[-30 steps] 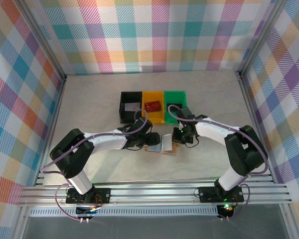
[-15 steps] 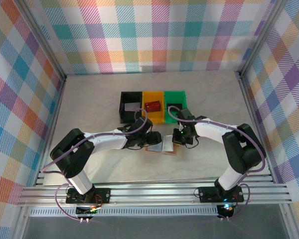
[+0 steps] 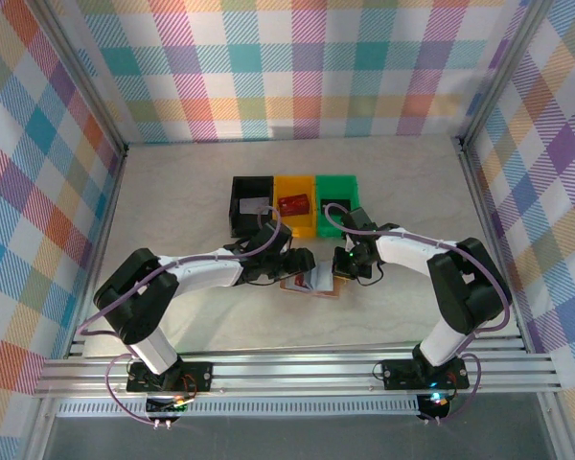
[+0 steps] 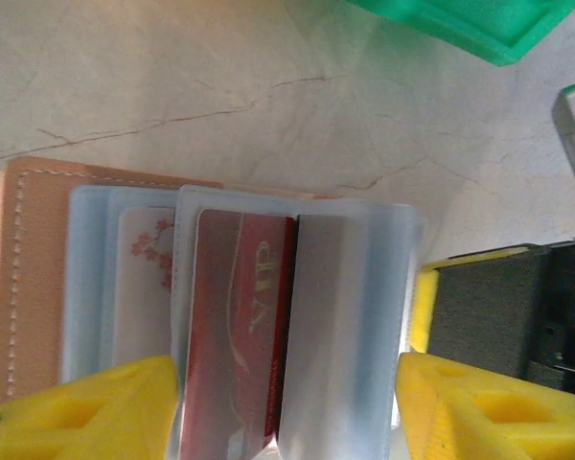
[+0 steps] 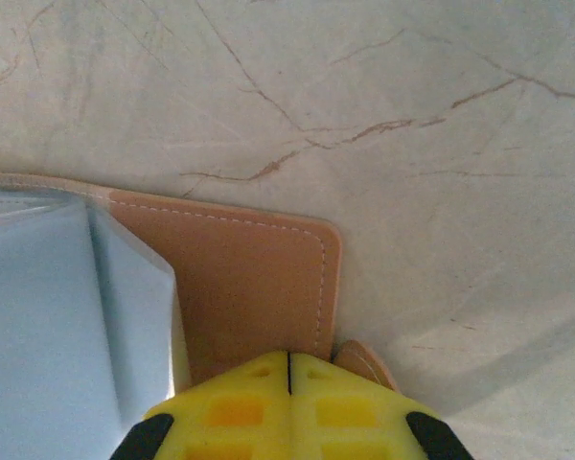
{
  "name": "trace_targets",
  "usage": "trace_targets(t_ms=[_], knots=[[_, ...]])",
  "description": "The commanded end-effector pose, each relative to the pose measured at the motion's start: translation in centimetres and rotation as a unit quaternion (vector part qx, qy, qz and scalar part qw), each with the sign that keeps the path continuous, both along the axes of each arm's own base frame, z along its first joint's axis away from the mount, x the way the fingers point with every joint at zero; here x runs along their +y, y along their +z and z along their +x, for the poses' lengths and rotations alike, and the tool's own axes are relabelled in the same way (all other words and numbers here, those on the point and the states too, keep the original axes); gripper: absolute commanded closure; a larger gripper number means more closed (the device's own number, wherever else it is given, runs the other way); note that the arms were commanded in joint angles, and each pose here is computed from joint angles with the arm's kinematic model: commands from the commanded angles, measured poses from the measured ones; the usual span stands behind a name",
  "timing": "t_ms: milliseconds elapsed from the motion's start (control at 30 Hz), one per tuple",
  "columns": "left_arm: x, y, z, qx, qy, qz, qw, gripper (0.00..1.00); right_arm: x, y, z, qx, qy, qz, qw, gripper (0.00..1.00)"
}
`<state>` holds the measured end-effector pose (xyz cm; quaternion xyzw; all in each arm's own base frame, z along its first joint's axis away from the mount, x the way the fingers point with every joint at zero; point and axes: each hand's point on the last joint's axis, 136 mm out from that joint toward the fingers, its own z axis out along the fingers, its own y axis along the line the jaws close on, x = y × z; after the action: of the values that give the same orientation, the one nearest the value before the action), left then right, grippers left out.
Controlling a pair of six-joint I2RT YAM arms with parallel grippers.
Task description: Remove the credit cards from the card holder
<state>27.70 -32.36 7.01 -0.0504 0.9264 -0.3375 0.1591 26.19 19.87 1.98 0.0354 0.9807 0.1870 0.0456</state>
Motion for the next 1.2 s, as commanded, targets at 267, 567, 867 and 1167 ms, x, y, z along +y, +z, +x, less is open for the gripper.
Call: trace_targets(t_ms=[267, 567, 867, 1167], knots=[[-1.1, 2.8, 0.4, -0.016, -0.004, -0.042, 0.999, 0.38, 0.1, 0.8, -0.6, -0.003, 0.01, 0.032, 0.999, 1.0], [0.2, 1.8, -0.3, -0.011, 0.001, -0.015, 1.0, 0.38, -1.9, 2.9, 0.0, -0.019, -0.009, 0.014, 1.0, 0.96], [1.7, 1.4, -1.0, -0.012, 0.011, 0.011, 1.0, 0.38, -1.5, 5.8, 0.3, -0.045, -0.006, 0.056, 0.997, 0.84], [4.5, 0.1, -1.4, -0.001, 0.034, 0.11, 0.993, 0.38, 2.7, 8.7, -0.3, -0.029, 0.022, 0.193, 0.981, 0.77]])
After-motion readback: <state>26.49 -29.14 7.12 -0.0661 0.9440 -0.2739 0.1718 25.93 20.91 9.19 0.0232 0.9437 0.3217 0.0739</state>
